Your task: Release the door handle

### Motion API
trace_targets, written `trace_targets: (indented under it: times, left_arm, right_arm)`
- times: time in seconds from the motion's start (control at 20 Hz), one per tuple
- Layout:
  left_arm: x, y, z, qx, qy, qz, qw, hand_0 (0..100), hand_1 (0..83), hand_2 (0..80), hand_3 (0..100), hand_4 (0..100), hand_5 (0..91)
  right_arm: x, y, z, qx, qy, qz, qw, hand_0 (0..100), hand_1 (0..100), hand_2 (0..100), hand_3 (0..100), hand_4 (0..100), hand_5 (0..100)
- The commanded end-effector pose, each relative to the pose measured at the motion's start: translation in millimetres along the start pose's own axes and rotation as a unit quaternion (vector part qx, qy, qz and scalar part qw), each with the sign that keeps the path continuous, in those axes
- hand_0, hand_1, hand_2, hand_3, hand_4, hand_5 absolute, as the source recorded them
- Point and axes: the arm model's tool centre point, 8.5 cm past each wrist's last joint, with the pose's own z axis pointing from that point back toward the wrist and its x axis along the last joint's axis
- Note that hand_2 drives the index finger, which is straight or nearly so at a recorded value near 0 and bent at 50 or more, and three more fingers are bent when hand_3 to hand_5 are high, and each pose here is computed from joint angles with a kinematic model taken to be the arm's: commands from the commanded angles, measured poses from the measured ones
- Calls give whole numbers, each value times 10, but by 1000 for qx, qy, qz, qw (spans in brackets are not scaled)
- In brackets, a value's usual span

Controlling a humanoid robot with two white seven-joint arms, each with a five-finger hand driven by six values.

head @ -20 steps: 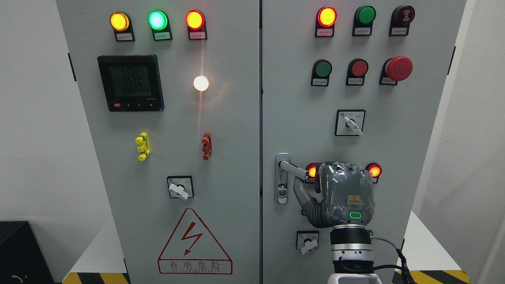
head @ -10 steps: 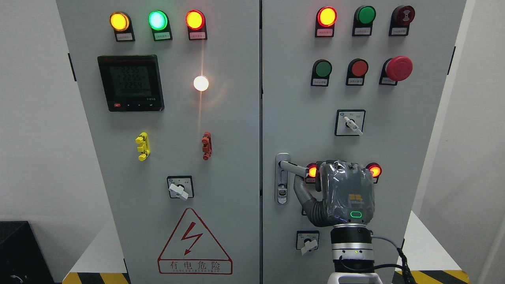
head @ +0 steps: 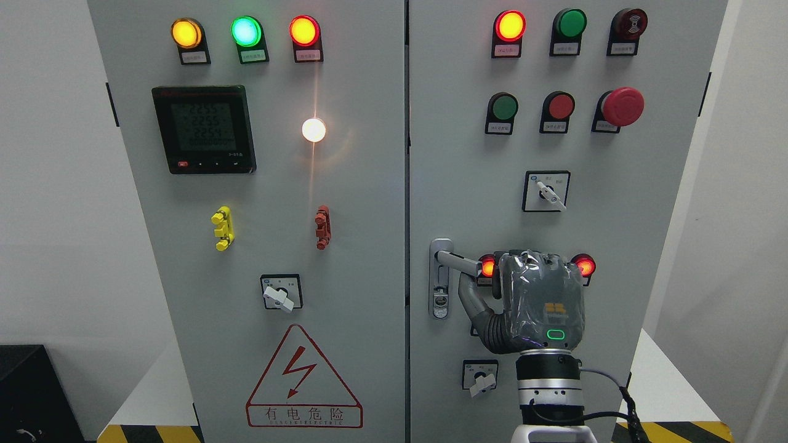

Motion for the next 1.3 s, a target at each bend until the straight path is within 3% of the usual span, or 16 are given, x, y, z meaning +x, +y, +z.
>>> trace_targets:
  times: [0.0, 0.7, 1.0, 1.15, 1.25]
  left_arm:
    - [68, 11, -1, 2, 2, -2, 1000, 120, 556, 0, 0, 0, 0]
    - [68, 11, -1, 2, 2, -2, 1000, 120, 556, 0, 0, 0, 0]
    - [68, 11, -1, 2, 2, -1, 1000, 120, 556, 0, 0, 0, 0]
    - [68, 11, -1, 2, 2, -2, 1000, 120, 556, 0, 0, 0, 0]
    - [68, 11, -1, 2, 2, -2, 1000, 120, 556, 0, 0, 0, 0]
  right_arm:
    - [-1, -10, 19, -1, 0, -1, 1000, 500, 440, 901, 1000, 1000, 1000]
    - [-42, 17, 187, 9, 2, -4, 1000, 502, 424, 846, 1000, 996, 1000]
    - [-99, -34, 381, 7, 7, -9, 1000, 501, 406, 739, 1000, 942, 968]
    - [-139, -40, 508, 13, 10, -10, 1000, 500, 385, 645, 890, 871, 875]
    - [-168, -72, 623, 12, 1, -12, 1000, 500, 360, 515, 727, 742, 699]
